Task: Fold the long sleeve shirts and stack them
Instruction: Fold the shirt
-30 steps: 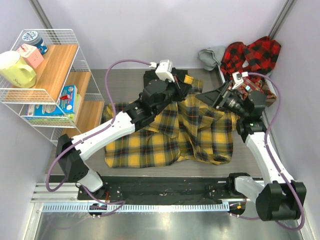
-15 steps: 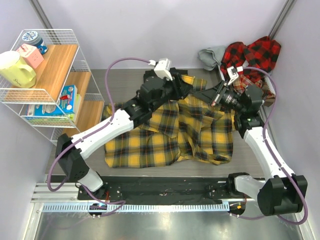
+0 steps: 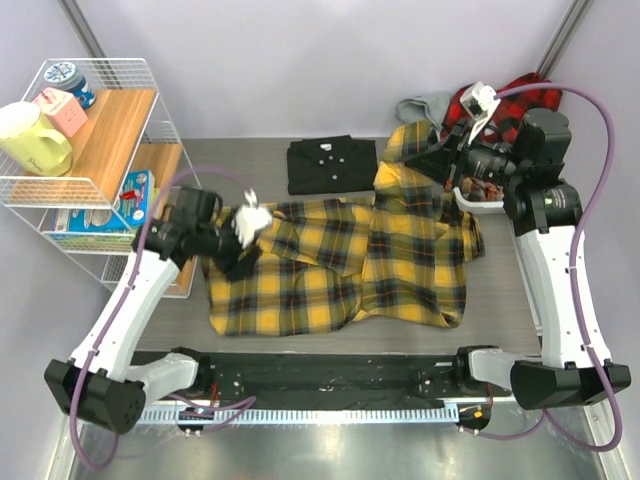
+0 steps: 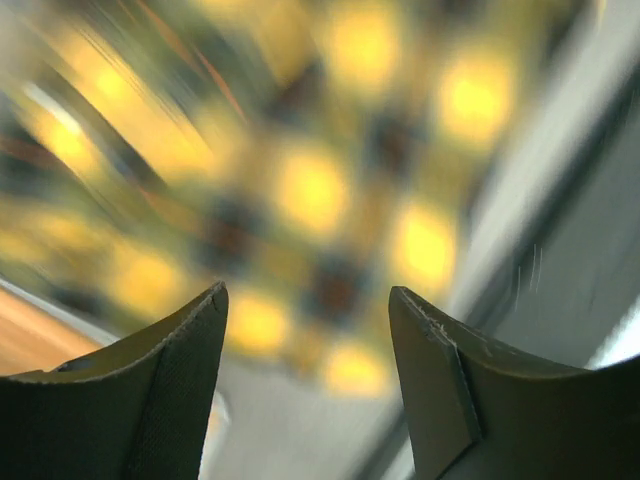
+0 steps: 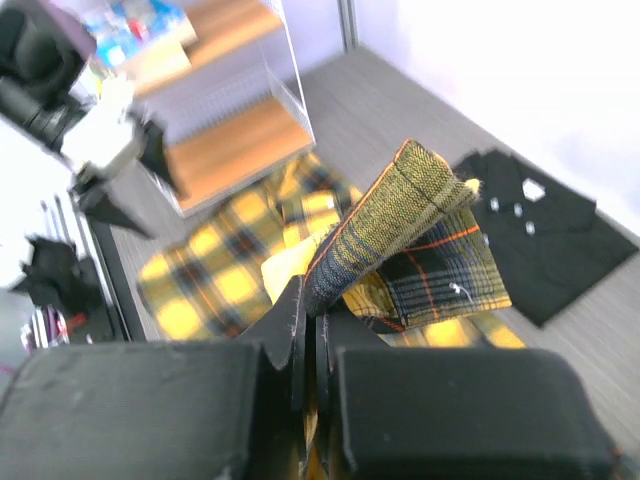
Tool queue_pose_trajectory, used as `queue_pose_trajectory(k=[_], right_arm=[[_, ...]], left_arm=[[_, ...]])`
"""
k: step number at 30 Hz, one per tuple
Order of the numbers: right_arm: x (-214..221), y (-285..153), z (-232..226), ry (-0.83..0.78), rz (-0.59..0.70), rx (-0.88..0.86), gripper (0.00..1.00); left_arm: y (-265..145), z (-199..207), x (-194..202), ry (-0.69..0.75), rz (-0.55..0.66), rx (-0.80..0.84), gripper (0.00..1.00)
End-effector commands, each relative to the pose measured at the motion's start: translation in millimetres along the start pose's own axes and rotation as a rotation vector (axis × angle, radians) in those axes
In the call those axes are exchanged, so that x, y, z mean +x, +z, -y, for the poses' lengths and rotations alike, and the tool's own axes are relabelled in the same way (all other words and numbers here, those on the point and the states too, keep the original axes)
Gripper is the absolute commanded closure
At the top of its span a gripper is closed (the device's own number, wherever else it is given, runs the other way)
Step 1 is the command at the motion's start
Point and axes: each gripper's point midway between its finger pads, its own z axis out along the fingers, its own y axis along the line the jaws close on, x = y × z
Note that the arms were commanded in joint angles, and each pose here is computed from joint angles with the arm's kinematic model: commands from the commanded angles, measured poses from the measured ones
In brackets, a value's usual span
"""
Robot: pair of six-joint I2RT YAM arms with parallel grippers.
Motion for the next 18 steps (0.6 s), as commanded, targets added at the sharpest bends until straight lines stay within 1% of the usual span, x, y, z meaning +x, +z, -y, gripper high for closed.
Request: queue_pose_trajectory(k=[1, 3, 4, 6, 7, 9, 10, 15, 18], right_arm=[[14, -10, -1, -0.072, -0.083, 0.007, 0.99], [16, -12, -3, -0.082, -0.087, 0.014, 0.99], [18, -14, -2, -0.083, -0.090, 0.032, 0.99], [15, -18, -5, -0.101, -0.083, 0.048, 0.99], [13, -19, -5, -0.105, -0.081, 0.057, 0.99], [11, -21, -4, -0.109, -0.075, 0.070, 0.99], [9, -21, -5, -0.110, -0.073, 0.073, 0.99], [0, -23, 1, -0.132, -0.061, 0.114, 0.99], [-7, -24, 3, -0.145, -0.049, 0.127, 0.99]], left_arm=[[-24, 40, 131, 0.341, -0.384, 0.202, 0.34], [-23, 48, 166, 0.345, -0.470, 0.230, 0.35], [-23, 46, 178, 0.369, -0.507, 0.226, 0.35], [-21, 51, 196, 0.372, -0.538, 0.229, 0.36], [-18, 46, 200, 0.387, -0.547, 0.204, 0.36], [-13, 47, 209, 0.368, -0.560, 0.193, 0.35], [-11, 43, 209, 0.354, -0.561, 0.166, 0.35], [5, 44, 206, 0.253, -0.563, 0.155, 0.35], [15, 44, 203, 0.226, -0.569, 0.134, 0.31]])
